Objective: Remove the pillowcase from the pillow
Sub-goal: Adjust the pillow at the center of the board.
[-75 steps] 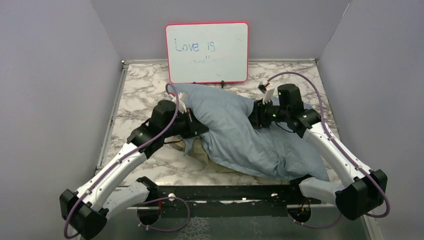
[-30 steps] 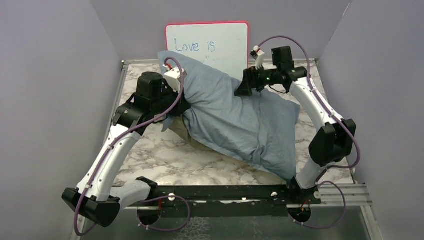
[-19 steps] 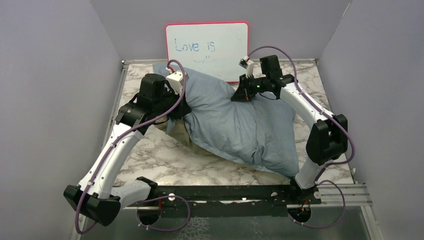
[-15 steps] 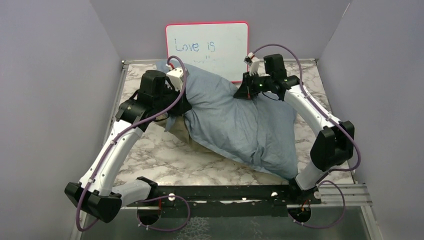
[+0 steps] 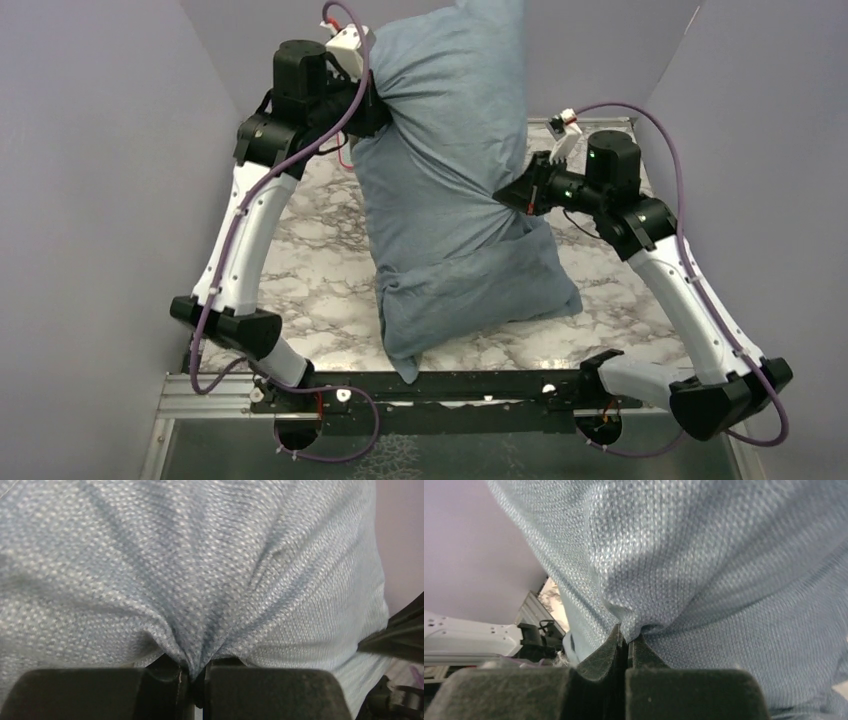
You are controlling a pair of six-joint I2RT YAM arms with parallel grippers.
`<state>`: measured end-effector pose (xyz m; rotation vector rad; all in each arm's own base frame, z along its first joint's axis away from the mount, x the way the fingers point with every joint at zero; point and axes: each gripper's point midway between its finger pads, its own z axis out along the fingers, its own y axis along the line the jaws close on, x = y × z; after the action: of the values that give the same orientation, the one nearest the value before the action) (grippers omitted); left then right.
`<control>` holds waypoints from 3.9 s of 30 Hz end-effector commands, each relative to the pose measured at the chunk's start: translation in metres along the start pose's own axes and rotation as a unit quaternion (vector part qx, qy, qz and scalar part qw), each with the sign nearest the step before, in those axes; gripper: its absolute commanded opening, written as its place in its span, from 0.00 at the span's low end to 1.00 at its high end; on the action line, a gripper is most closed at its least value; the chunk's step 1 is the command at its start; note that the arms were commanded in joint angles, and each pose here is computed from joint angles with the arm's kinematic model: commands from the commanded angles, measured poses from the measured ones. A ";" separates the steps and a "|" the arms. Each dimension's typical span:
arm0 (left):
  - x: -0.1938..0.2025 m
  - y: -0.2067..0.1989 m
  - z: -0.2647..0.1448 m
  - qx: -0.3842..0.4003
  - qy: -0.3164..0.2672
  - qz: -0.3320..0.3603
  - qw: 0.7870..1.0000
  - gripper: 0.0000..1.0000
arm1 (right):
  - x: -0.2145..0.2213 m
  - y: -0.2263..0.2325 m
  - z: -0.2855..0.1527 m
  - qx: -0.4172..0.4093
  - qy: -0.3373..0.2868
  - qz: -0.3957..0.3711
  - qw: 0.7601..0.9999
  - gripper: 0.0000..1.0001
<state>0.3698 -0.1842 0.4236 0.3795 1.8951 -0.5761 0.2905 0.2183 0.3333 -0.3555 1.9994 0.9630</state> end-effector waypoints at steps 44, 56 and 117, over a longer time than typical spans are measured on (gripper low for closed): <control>0.269 -0.092 -0.113 0.152 0.109 -0.253 0.949 0.98 | 0.113 -0.079 -0.024 0.190 0.001 0.198 0.962 0.01; 0.328 -0.082 -0.086 0.133 0.173 -0.272 0.937 0.73 | 0.097 -0.059 -0.025 0.155 0.011 0.185 0.970 0.01; 0.302 -0.071 -0.065 0.163 0.083 -0.381 0.906 0.93 | 0.138 0.031 -0.049 -0.125 0.155 0.075 0.977 0.54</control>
<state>0.1464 -0.1798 0.1373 -0.1330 2.3196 -1.1637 0.1761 0.2113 0.2528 -0.4477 2.2329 1.2484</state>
